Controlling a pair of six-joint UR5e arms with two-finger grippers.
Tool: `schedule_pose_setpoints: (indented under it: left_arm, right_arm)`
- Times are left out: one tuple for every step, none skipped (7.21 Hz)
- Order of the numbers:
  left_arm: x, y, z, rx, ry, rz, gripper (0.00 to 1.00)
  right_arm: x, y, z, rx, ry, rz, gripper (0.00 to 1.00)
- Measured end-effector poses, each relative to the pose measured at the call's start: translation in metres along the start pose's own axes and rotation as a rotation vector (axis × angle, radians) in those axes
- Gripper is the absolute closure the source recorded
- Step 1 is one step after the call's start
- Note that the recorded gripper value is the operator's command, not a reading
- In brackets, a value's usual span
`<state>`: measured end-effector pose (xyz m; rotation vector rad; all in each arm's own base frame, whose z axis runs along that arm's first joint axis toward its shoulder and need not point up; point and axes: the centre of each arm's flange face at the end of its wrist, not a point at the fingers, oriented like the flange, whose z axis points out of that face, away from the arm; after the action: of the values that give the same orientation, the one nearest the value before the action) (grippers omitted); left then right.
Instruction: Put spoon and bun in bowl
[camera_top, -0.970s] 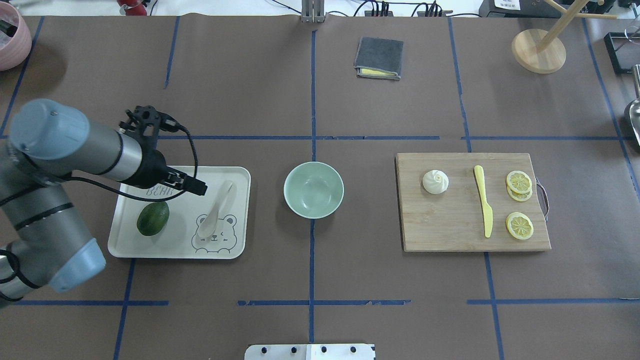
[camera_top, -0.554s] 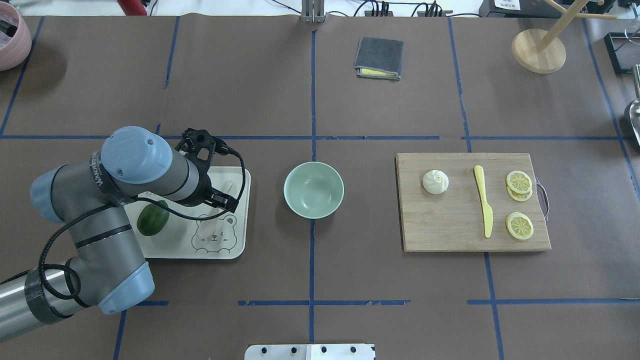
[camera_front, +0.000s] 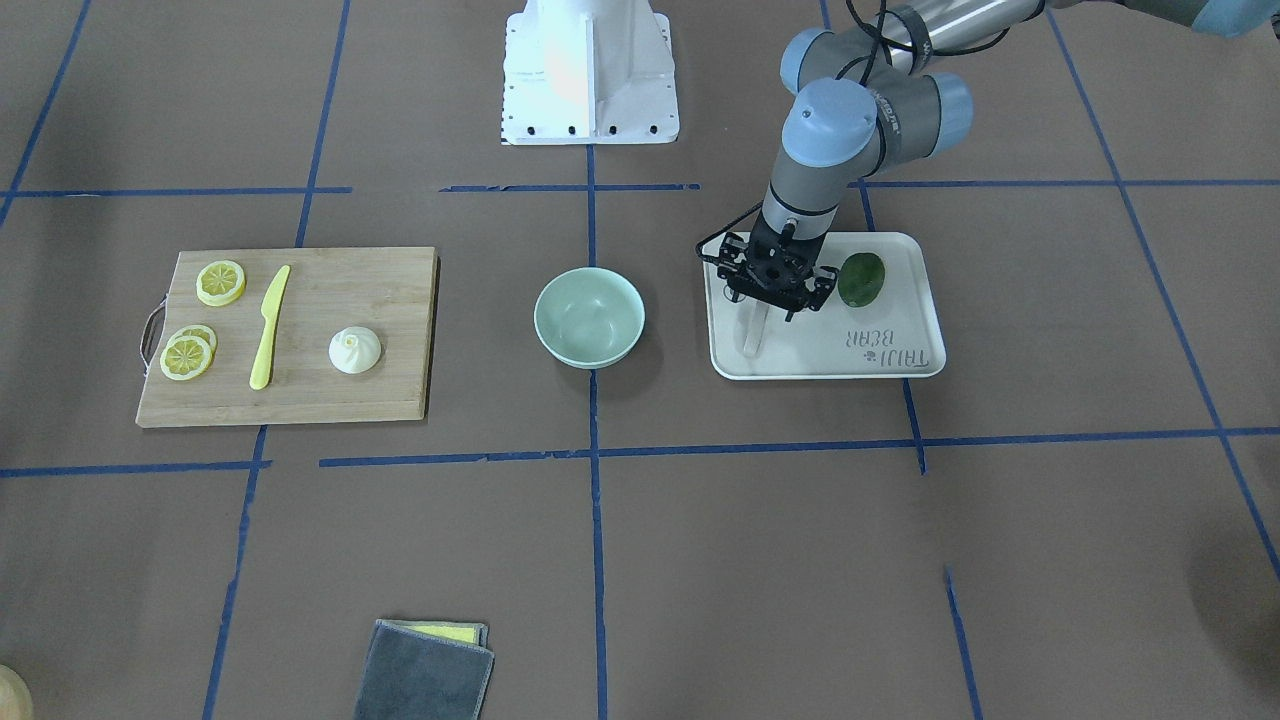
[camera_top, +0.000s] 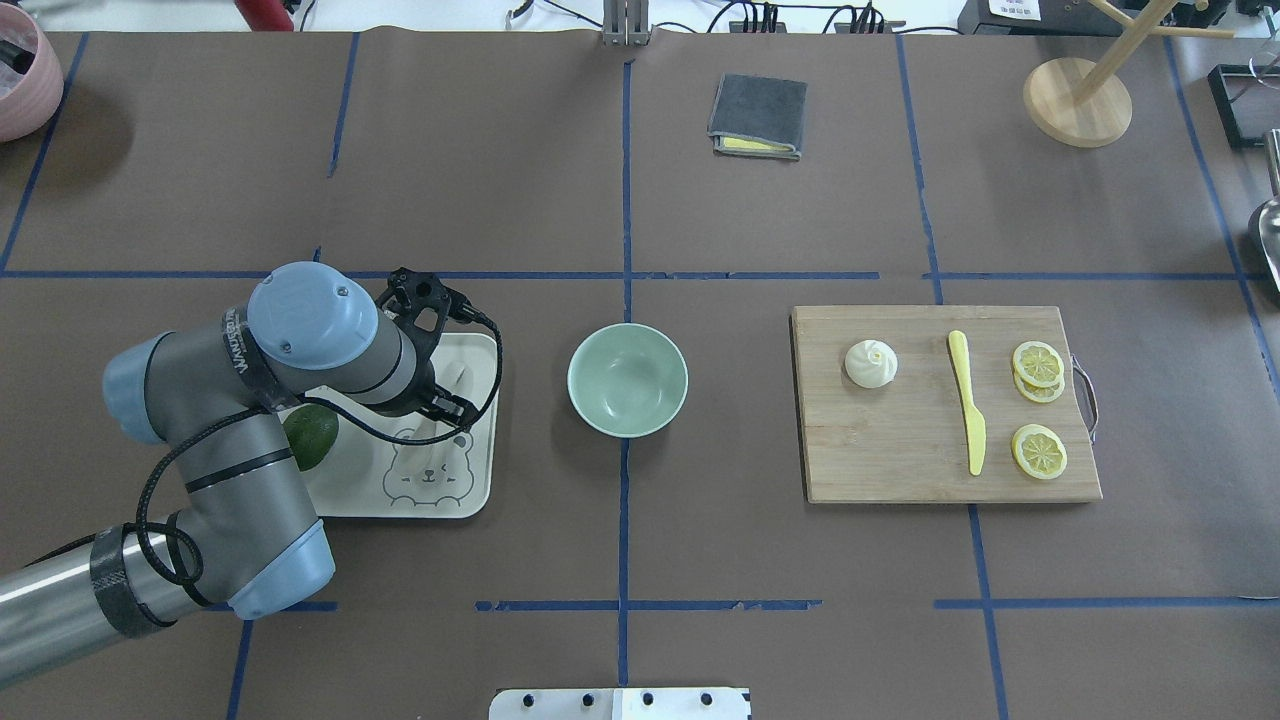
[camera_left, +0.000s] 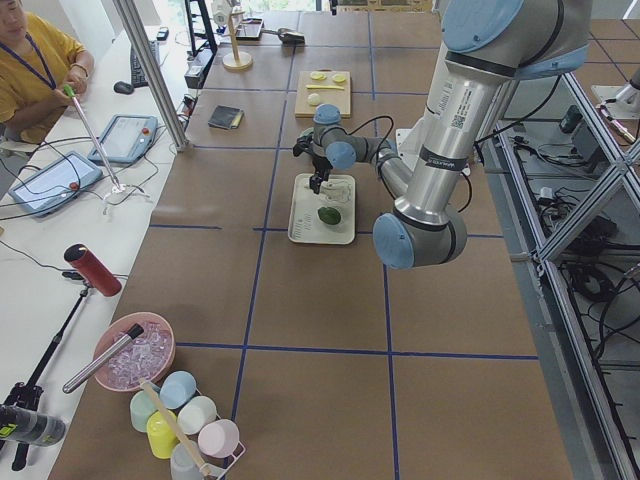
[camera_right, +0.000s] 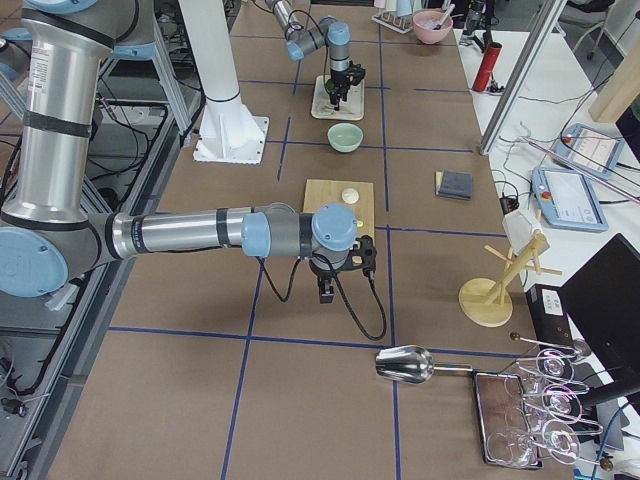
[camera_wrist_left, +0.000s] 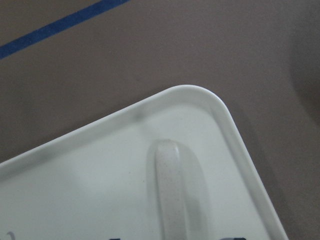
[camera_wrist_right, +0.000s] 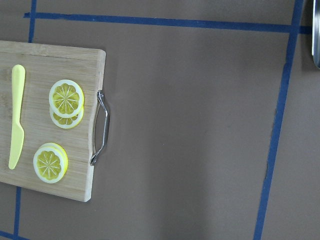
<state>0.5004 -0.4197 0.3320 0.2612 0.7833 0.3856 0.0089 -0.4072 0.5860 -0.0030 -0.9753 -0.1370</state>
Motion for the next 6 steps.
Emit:
schedule_pose_setpoints:
  left_arm:
    - [-0.0004,-0.0003,0.0027,-0.003,-0.001,0.002,0.43]
    - [-0.0009,-0.0004,0.0045,-0.004,-0.002,0.003,0.45]
    - [-0.0005,-0.0011,0.0052,-0.002,0.0,0.005,0.52]
    - [0.0001,-0.0019,0.0054,0.001,0.003,0.006,0.6]
    - [0.0003,-0.0023,0.006,0.003,0.005,0.007,0.79]
    - [0.0003,-0.0025,0.0065,0.003,0.006,0.007,1.0]
  right_arm:
    - [-0.0001,0.0,0.0003,-0.001,-0.001,0.0,0.0]
    - [-0.0001,0.0001,0.0004,-0.001,-0.002,0.001,0.0]
    - [0.0002,0.0003,0.0005,-0.001,-0.003,0.003,0.0]
    - [0.0002,0.0002,0.0005,-0.001,-0.003,0.003,0.0]
    - [0.0003,0.0002,0.0004,-0.001,-0.003,0.003,0.0]
    - [0.0004,0.0004,0.0007,-0.001,-0.003,0.004,0.0]
